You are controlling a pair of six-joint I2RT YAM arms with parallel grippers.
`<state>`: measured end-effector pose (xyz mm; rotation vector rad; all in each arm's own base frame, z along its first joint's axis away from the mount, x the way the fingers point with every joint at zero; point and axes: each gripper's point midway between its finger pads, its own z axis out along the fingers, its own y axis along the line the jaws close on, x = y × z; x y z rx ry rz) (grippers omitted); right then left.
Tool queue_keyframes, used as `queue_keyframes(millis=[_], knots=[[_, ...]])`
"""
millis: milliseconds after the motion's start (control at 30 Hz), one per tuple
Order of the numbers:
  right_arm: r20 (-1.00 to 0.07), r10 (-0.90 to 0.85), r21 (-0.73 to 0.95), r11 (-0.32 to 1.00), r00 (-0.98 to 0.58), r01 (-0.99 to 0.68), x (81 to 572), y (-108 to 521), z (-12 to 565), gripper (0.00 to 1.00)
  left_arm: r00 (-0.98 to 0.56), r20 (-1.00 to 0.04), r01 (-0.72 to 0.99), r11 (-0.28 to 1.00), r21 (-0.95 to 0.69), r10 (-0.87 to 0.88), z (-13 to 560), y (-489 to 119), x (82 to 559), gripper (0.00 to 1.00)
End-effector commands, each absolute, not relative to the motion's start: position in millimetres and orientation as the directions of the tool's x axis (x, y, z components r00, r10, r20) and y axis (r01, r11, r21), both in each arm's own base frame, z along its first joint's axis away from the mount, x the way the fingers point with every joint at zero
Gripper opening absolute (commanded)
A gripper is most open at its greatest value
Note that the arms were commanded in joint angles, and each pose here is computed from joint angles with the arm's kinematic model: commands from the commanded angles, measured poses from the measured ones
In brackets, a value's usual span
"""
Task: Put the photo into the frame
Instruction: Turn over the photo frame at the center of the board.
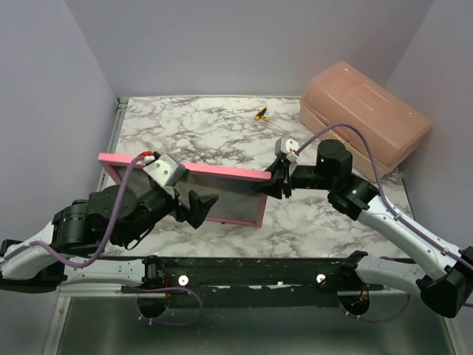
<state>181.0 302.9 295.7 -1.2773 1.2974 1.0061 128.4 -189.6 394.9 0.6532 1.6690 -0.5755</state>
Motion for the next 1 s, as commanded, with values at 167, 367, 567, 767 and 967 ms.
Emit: queue_keyframes(millis=[167, 367, 567, 767, 967], knots=[[-0.916, 0.04, 0.351, 0.559, -0.398, -0.751, 233, 281, 286, 0.0, -0.306, -0.95, 0.724, 0.633, -0.273, -0.061, 373, -213, 107, 0.99], [-0.838, 0.103, 0.458, 0.667, -0.536, -0.588, 240, 266, 240, 0.0, -0.41, -0.91, 0.679, 0.648, -0.345, -0.055, 342, -231, 105, 0.98], [-0.744, 0.148, 0.524, 0.734, -0.652, -0.432, 241, 251, 187, 0.0, -0.554, -0.83, 0.606, 0.656, -0.45, -0.058, 307, -256, 110, 0.99], [-0.663, 0.221, 0.537, 0.807, -0.715, -0.248, 251, 216, 130, 0.0, -0.708, -0.7, 0.497, 0.637, -0.589, -0.096, 267, -275, 126, 0.98], [-0.544, 0.325, 0.57, 0.82, -0.774, -0.056, 260, 170, 72, 0.0, -0.763, -0.637, 0.403, 0.688, -0.603, -0.112, 233, -272, 139, 0.98]])
